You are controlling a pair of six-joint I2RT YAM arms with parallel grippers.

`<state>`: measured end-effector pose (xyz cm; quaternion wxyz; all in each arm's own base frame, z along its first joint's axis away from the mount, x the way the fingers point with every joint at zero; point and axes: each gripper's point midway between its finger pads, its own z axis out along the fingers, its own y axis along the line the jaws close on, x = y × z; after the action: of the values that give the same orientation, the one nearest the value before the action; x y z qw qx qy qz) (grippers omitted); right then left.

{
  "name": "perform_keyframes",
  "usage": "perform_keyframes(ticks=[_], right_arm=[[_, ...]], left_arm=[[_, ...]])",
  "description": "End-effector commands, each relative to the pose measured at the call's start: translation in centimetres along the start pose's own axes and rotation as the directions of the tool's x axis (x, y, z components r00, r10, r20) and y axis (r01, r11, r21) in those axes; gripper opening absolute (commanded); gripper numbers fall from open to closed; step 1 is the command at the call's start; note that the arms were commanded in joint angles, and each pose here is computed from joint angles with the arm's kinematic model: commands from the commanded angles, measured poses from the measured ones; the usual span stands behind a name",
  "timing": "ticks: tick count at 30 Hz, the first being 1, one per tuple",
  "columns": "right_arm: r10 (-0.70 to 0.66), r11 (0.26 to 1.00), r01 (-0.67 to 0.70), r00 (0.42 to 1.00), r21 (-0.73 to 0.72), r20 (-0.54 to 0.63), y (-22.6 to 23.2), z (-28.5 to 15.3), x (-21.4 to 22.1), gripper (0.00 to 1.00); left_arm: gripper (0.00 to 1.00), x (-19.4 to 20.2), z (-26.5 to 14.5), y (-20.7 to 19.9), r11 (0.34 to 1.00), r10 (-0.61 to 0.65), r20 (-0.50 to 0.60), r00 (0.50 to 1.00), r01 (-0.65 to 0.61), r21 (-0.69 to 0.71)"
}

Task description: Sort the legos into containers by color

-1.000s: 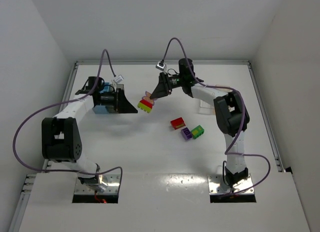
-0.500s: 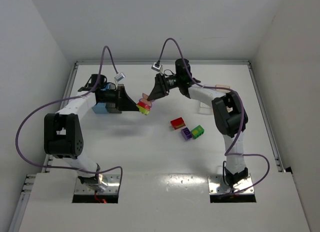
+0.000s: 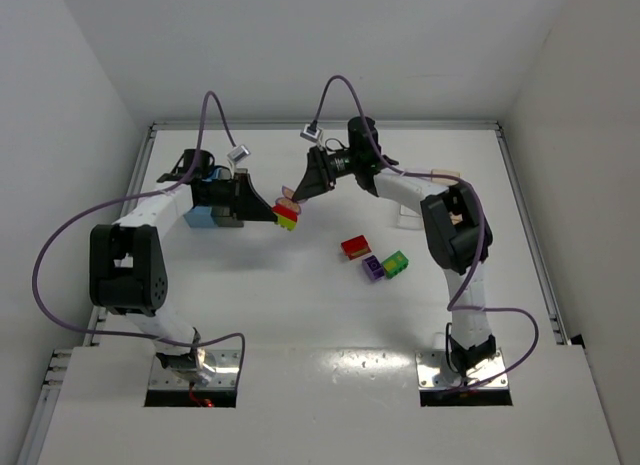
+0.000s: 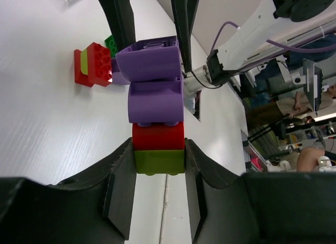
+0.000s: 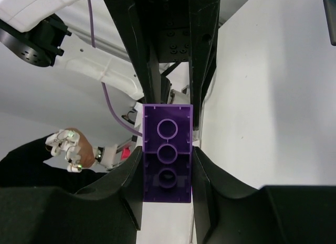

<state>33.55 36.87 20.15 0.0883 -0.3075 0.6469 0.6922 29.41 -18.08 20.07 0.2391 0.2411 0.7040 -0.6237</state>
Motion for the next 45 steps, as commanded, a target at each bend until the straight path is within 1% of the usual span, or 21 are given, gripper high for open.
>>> perform_keyframes(ticks=[1,5,11,13,15,17,18,19,21,22,24,25,26,27,28,30,33,37,41,44,45], right_arm=[[-0.104,0.994,0.104,0.995,-0.015,0.008,1.2,0.0,-2.0,0.0],[-0.094,0.996,0.094,0.995,0.014,0.042,0.1,-1.5,-3.0,0.0],[-0.104,0.994,0.1,0.991,0.052,0.09,-0.5,-3.9,-4.3,0.0],[-0.098,0.993,0.089,0.988,0.079,0.118,-0.9,-5.8,-4.6,0.0],[-0.041,0.992,0.021,0.986,0.124,0.164,-2.0,-8.0,-4.7,0.0],[-0.073,0.964,0.001,0.963,0.265,0.261,-4.3,-13.2,-5.2,0.0],[-0.126,0.932,0.016,0.951,0.363,0.281,-5.0,-15.6,-6.5,0.0],[-0.122,0.815,-0.045,0.961,0.577,0.247,-8.1,-19.8,-4.2,0.0],[-0.148,0.692,-0.032,0.971,0.721,0.186,-8.3,-23.4,-3.6,0.0],[-0.135,0.604,-0.087,0.968,0.792,0.209,-9.0,-26.5,-2.6,0.0],[-0.125,0.497,-0.158,0.96,0.853,0.25,-9.4,-29.6,-0.8,0.0],[-0.161,0.373,-0.188,0.951,0.909,0.263,-8.2,-32.7,-0.6,0.0],[-0.146,0.307,-0.211,0.953,0.928,0.264,-8.3,-33.8,0.8,0.0],[-0.185,0.203,-0.205,0.952,0.957,0.243,-7.1,-35.4,0.7,0.0],[-0.19,0.151,-0.21,0.953,0.966,0.237,-6.5,-36.6,1.5,0.0],[-0.186,0.052,-0.228,0.954,0.972,0.233,-6.2,-38.2,3.4,0.0],[-0.181,-0.015,-0.238,0.956,0.971,0.231,-5.4,-39.0,5.0,0.0],[-0.127,-0.071,-0.254,0.961,0.965,0.244,-6.6,-39.5,7.6,0.0],[-0.135,-0.135,-0.275,0.957,0.952,0.257,-7.3,-40.8,8.6,0.0],[-0.127,-0.157,-0.277,0.957,0.948,0.259,-7.7,-41.0,9.4,0.04],[-0.114,-0.17,-0.288,0.956,0.943,0.271,-7.9,-41.1,10.0,0.07]], left_arm=[[0.12,-0.3,0.1,-0.6,0.993,0.115,0.005,0.993,-0.115,0.01],[0.07,0.7,0.3,-0.9,0.992,0.124,-0.009,0.992,-0.124,-0.012],[0.06,2.1,0.2,-0.4,0.991,0.122,-0.023,0.992,-0.123,-0.052],[0.06,2.1,0.0,-0.9,0.987,0.146,-0.023,0.989,-0.147,-0.066],[0.06,2.2,-0.1,-0.7,0.981,0.158,-0.032,0.987,-0.161,-0.106],[0.06,2.1,-0.5,-0.8,0.967,0.194,-0.04,0.98,-0.198,-0.16],[0.06,2.0,-0.6,-1.0,0.961,0.209,-0.043,0.977,-0.213,-0.177],[0.06,2.4,-0.7,-0.9,0.961,0.191,-0.041,0.981,-0.195,-0.195],[0.06,1.9,-1.0,-0.9,0.941,0.232,-0.032,0.972,-0.233,-0.244],[0.06,1.8,-1.1,-0.9,0.935,0.238,-0.028,0.971,-0.237,-0.265],[0.06,1.3,-1.4,-0.7,0.916,0.25,-0.019,0.968,-0.243,-0.318],[0.06,1.1,-1.5,-0.4,0.908,0.254,-0.017,0.967,-0.244,-0.339],[0.06,0.8,-1.4,-0.5,0.902,0.257,-0.015,0.966,-0.245,-0.356],[0.06,0.4,-1.8,0.0,0.878,0.27,-0.014,0.963,-0.252,-0.406],[0.06,0.3,-2.0,0.3,0.871,0.269,-0.015,0.963,-0.25,-0.423],[0.11,-0.2,-2.2,0.4,0.854,0.288,-0.01,0.958,-0.261,-0.449],[0.13,-0.5,-2.1,0.5,0.847,0.294,-0.007,0.956,-0.264,-0.461],[0.15,-0.4,-1.9,1.3,0.844,0.275,-0.011,0.961,-0.247,-0.476],[0.17,-1.8,-2.0,0.8,0.836,0.305,-0.006,0.952,-0.271,-0.477],[0.17,-1.9,-1.8,0.9,0.835,0.306,-0.011,0.952,-0.274,-0.478],[0.17,-1.9,-1.8,0.9,0.835,0.306,-0.011,0.952,-0.274,-0.478]])
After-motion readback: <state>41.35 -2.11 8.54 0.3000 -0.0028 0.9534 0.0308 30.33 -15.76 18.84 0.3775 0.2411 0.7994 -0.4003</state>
